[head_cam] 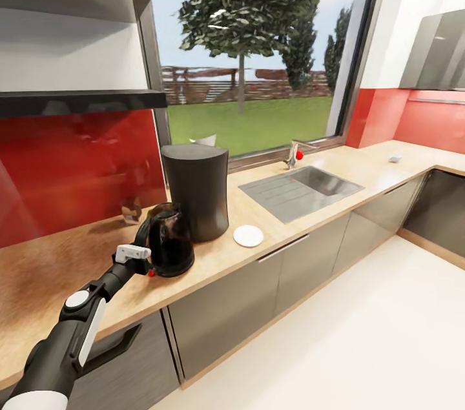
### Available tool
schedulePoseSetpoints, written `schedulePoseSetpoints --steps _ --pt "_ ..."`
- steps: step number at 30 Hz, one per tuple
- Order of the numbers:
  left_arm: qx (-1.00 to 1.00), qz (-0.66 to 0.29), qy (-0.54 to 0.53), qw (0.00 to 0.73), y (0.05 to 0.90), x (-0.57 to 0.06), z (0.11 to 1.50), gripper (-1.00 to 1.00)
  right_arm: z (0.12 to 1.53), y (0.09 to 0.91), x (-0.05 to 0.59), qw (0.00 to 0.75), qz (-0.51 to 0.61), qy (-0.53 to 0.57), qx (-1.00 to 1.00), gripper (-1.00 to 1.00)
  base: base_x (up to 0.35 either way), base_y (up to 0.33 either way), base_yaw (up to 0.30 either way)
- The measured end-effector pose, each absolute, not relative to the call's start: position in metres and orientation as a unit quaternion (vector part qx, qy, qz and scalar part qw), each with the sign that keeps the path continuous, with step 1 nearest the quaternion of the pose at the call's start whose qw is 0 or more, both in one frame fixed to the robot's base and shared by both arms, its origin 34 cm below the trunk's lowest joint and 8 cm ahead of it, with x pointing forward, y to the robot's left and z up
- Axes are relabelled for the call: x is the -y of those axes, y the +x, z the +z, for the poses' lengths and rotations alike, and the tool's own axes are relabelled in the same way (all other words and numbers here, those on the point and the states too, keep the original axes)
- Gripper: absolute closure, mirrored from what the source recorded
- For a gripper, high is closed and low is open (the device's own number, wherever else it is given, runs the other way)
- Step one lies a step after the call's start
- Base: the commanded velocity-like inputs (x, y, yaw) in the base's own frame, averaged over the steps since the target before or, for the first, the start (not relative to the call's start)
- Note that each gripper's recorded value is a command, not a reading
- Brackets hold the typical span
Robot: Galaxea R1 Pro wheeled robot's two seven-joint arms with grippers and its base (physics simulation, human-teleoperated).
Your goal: Set up a coffee station on the kitchen countertop: keep the coffee maker on the countertop, move the bottle of coffee from the kitchen shelf to the counter next to the coffee maker, place a paper coffee filter on top of the coffee maker, put the saucer next to the coffee maker with the coffee cup on the saucer, and place the electric kettle next to the coffee maker.
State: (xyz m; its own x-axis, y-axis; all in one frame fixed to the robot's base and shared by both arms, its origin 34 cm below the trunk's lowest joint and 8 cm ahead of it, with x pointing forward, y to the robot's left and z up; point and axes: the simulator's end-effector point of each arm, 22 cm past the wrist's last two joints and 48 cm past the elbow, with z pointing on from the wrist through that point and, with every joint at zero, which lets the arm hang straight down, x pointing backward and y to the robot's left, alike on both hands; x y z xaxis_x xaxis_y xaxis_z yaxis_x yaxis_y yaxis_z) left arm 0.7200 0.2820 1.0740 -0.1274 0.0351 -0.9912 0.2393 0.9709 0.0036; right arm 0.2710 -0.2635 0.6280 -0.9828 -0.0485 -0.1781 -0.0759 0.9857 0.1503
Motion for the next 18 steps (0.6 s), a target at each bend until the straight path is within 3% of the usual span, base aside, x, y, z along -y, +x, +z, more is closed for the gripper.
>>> schedulePoseSetpoints --steps 18 --pt "-0.744 -0.079 0.093 0.657 0.7128 -0.2805 1.0721 1.0 0.6281 0.271 0.2635 0.087 0.078 -0.032 -0.993 -1.0 0.001 0.0 0.0"
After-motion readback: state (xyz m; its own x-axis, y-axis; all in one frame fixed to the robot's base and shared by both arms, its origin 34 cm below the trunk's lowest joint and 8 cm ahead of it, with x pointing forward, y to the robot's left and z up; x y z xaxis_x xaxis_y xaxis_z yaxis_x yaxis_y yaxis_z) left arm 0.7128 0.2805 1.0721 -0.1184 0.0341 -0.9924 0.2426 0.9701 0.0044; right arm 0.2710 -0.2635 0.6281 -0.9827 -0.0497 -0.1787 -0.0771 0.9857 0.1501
